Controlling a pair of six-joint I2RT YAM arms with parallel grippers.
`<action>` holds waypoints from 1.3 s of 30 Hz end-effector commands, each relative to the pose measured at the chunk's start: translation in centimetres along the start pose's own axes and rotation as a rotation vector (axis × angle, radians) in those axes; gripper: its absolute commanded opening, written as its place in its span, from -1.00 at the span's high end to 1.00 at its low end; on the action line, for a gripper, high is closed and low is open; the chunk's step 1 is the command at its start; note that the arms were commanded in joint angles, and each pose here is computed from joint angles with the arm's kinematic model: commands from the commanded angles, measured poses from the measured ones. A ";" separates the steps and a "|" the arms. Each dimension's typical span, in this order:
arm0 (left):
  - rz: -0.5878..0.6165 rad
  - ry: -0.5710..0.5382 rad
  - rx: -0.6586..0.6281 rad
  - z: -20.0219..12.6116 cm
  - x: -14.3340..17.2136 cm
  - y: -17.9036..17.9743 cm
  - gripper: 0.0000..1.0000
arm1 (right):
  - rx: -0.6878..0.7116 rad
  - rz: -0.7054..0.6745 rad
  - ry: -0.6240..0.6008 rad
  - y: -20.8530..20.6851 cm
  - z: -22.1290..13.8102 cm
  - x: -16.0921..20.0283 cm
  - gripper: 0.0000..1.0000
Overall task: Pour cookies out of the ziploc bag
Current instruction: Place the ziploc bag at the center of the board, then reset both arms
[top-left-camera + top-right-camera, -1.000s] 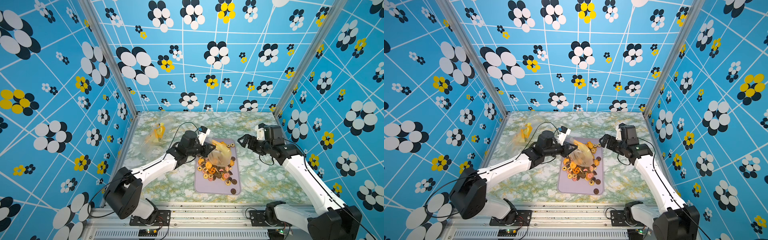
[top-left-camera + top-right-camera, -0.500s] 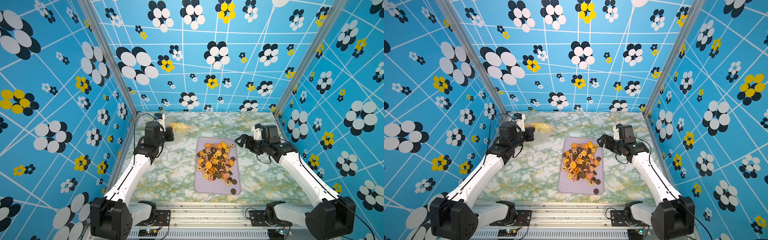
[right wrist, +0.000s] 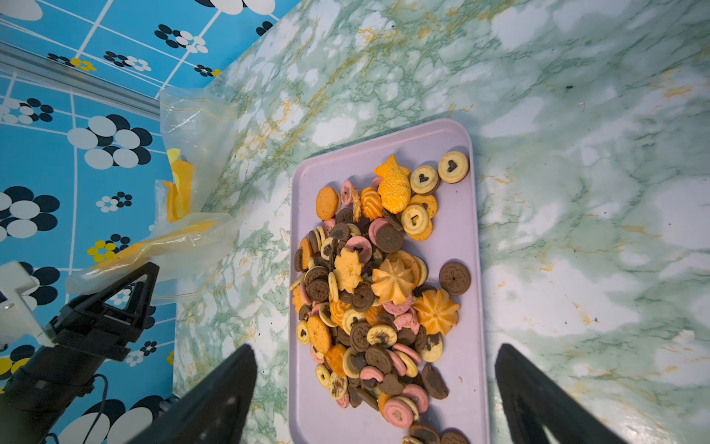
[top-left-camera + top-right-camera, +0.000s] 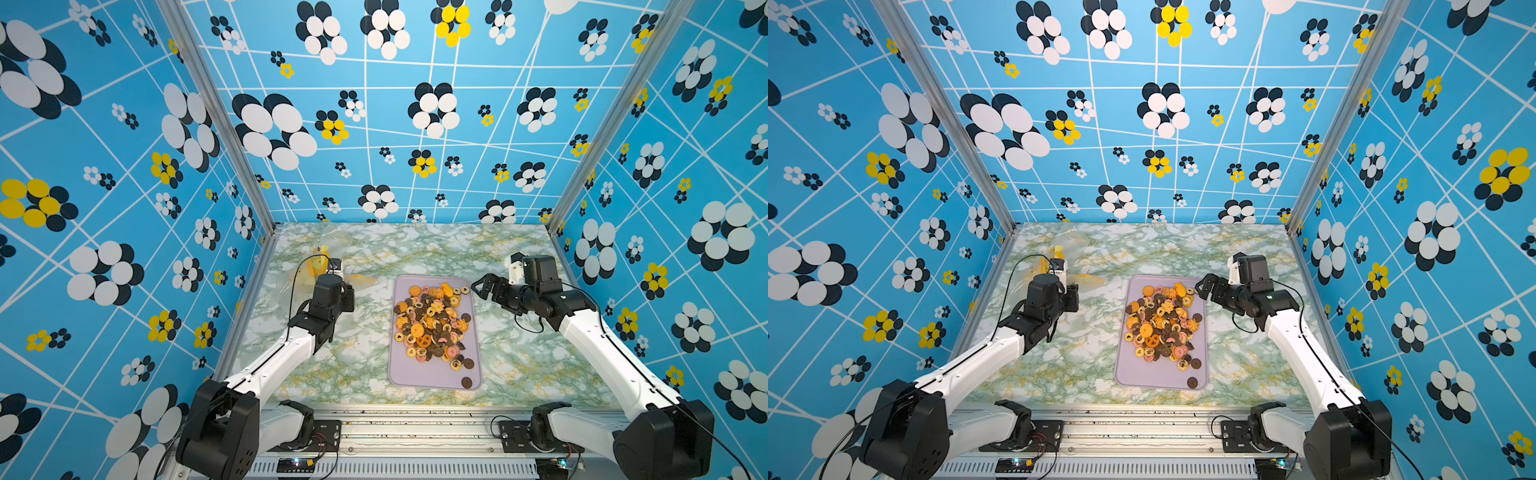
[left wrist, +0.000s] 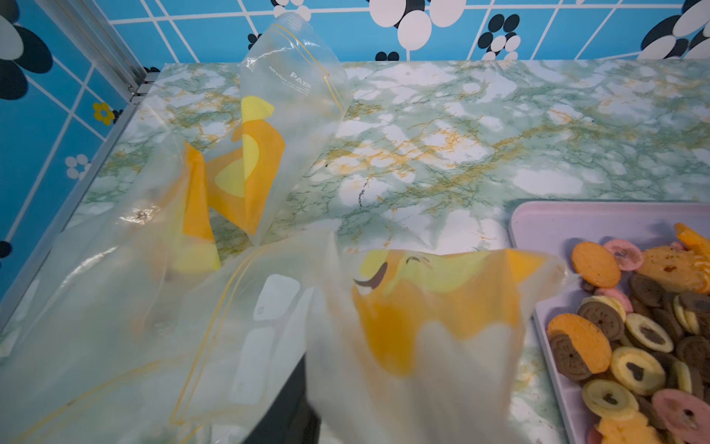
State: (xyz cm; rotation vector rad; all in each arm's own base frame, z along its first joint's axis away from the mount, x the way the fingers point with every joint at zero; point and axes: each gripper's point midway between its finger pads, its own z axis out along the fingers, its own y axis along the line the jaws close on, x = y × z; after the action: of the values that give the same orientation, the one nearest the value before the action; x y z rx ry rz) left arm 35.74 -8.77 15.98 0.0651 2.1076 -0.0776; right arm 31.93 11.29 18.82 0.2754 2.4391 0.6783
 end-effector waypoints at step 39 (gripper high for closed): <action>0.022 -0.245 -0.127 5.5 3.6 8.6 -0.99 | 0.483 -0.470 -0.776 -14.4 3.9 -4.6 -0.98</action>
State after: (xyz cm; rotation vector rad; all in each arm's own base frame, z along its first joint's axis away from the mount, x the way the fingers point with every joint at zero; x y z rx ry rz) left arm 37.19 -0.26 7.29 -0.0269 1.9264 0.0715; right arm 36.15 -1.98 8.75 0.1548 1.8315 -0.2727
